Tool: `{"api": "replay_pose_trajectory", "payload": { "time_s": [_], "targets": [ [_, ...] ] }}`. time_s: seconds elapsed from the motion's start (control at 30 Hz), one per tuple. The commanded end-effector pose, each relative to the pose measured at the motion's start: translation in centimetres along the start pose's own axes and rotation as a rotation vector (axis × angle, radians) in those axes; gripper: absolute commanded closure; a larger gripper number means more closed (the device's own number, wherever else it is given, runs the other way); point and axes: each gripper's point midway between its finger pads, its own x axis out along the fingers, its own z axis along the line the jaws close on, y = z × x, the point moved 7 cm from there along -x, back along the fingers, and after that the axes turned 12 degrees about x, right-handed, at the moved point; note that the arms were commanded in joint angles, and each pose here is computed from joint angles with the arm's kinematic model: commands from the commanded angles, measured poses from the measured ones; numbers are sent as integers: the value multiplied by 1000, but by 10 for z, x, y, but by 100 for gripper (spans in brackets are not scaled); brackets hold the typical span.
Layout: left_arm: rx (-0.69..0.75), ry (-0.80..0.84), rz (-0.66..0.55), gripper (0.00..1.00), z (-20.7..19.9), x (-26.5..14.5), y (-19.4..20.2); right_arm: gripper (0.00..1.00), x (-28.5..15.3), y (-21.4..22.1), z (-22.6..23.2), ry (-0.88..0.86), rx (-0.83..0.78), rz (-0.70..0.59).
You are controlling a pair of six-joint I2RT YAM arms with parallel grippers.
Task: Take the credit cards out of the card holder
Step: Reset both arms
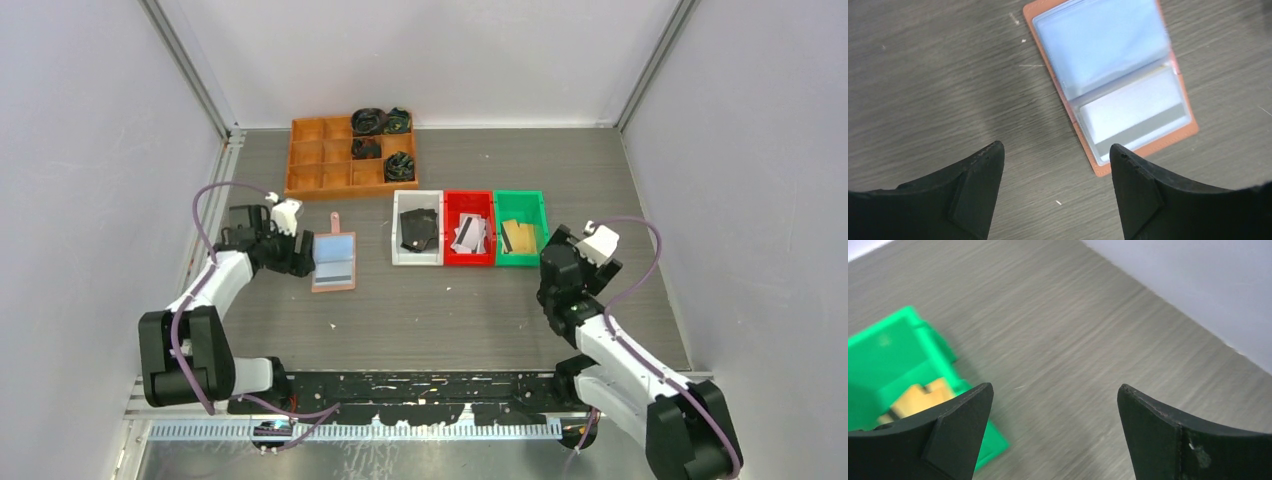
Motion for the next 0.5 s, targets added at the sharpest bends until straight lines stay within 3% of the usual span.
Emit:
{"api": "replay_pose_trajectory", "payload": {
  "time_s": [0.0,0.27,0.4,0.47],
  "targets": [
    [-111,-179,-207,23,21,12,-10,0,15,-23,-12,137,145,-291],
    [-235,-329,-484,22,25,23,-5,0,44,8,-23,147,104,-234],
    [-258,-372,-615,14,27,21,-11,1,58,11,-14,96,94,-214],
    [-265,-374,-653,3,28,23,-13,1,66,11,-7,48,50,-190]
  ]
}}
